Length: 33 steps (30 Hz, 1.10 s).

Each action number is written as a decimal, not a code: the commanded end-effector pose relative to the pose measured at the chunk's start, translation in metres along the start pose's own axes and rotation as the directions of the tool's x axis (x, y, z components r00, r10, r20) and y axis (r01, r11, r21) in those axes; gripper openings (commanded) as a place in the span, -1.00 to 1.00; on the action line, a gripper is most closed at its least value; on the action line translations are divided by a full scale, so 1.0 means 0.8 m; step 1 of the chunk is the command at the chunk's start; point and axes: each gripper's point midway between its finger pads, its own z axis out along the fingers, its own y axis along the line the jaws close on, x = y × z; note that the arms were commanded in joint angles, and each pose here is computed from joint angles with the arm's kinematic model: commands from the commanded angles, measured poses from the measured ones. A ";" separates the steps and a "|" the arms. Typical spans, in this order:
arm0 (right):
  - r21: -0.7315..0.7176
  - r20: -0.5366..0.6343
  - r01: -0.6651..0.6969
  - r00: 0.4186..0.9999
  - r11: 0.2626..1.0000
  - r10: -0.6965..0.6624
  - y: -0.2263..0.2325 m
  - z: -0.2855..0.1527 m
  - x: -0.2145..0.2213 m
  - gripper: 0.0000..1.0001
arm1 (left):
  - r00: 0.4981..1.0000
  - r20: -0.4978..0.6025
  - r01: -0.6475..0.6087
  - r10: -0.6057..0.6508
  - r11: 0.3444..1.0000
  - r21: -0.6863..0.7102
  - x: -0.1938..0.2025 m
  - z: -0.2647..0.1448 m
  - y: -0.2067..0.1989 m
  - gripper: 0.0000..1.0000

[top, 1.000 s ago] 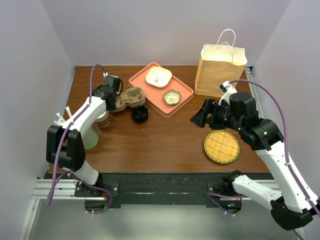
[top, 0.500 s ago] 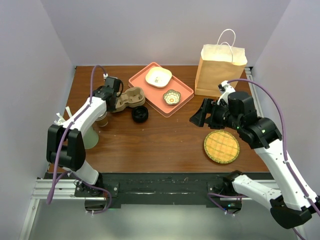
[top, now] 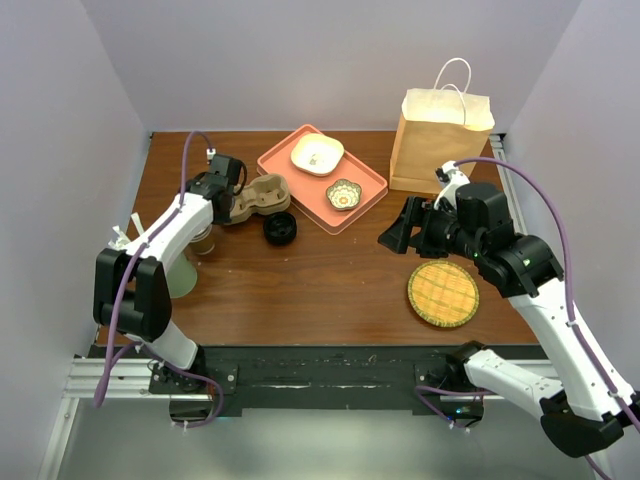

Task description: Pack the takeout coffee

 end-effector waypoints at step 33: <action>-0.083 0.003 0.009 1.000 0.996 -0.009 0.027 0.016 -0.020 0.62 | 0.998 0.063 -0.026 0.028 0.999 -0.032 -0.021 -0.083 0.000 -1.00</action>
